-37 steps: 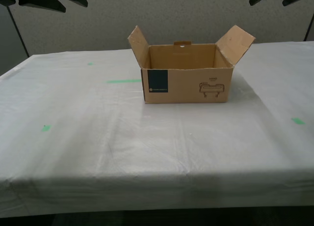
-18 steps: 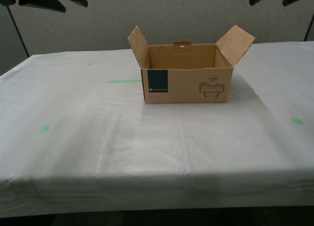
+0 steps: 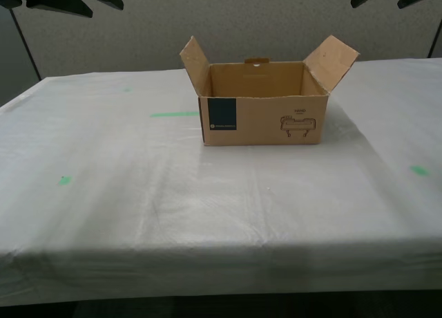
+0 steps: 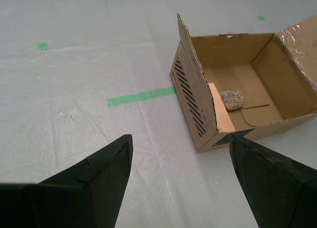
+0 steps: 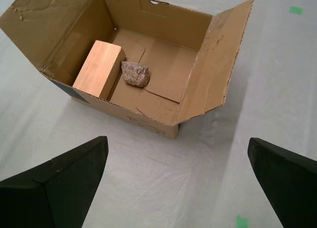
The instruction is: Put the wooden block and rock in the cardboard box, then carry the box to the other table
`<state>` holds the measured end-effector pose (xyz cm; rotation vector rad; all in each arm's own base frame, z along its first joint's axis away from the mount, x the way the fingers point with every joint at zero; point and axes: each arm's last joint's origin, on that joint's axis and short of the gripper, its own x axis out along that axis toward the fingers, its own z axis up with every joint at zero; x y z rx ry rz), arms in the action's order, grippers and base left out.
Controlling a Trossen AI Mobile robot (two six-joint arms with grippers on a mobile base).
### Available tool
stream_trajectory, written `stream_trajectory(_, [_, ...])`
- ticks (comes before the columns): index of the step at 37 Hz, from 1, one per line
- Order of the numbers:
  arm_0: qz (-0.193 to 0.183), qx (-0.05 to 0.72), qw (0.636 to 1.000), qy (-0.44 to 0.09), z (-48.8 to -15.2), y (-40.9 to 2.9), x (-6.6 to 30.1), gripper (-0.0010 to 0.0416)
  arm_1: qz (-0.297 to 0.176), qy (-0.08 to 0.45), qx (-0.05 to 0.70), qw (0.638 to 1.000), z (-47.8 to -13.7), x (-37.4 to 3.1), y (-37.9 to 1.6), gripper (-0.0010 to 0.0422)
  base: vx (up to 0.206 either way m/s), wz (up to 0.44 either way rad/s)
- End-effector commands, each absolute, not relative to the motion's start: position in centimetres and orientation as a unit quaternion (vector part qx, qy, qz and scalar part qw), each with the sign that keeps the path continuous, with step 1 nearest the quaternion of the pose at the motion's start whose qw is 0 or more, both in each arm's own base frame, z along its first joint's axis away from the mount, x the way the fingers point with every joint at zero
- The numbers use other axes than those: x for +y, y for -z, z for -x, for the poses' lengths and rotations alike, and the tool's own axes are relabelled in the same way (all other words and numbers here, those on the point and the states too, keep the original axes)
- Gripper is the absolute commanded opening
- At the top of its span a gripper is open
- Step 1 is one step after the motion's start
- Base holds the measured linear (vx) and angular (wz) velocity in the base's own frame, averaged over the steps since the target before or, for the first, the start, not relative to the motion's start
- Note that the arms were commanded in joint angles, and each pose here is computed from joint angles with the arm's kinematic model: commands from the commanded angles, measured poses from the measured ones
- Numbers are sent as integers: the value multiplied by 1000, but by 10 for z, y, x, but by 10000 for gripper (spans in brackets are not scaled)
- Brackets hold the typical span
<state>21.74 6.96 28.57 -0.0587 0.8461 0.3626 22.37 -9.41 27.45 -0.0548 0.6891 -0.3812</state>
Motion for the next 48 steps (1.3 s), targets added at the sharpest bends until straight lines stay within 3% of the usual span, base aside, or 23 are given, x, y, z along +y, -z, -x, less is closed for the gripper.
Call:
stream_trajectory(1, [28, 407, 896, -175, -217, -286, 70, 393, 25, 186, 334, 924, -224, -94, -275, 263, 0, 0])
stream_trajectory(48, [28, 407, 896, -175, -217, -286, 70, 393, 25, 186, 334, 924, -224, -94, -275, 263, 0, 0])
